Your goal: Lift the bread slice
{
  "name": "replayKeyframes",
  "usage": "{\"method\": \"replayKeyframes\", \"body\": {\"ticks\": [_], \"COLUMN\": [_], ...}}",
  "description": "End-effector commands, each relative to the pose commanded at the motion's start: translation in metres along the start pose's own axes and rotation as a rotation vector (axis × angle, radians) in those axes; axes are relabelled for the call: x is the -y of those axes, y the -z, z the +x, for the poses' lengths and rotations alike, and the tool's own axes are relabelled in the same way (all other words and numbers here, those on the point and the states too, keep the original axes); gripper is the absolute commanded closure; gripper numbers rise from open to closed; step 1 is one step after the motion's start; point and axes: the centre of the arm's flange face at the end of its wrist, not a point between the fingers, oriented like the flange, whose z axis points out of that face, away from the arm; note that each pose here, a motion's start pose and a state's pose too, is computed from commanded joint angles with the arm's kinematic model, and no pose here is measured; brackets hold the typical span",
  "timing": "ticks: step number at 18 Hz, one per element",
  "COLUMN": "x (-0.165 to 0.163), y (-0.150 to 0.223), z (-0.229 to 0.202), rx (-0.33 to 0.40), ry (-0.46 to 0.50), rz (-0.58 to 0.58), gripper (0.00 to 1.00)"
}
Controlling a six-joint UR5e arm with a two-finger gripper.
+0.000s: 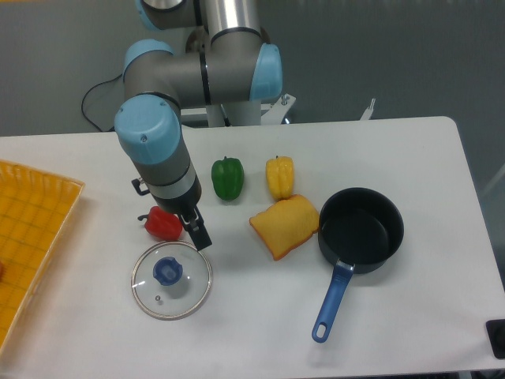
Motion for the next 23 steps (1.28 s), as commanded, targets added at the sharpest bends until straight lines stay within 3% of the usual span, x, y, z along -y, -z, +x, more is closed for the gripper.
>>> {"method": "replayKeyframes", "body": {"ticks": [15,23], "x": [0.001,-0.046], "y": [-0.040,-0.073], "z": [0.007,-0.030], "rx": [-0.062,-0.086], "ry": [0.064,0.170], "rz": [-0.022,-0.028], "gripper": [0.00,0.00]}}
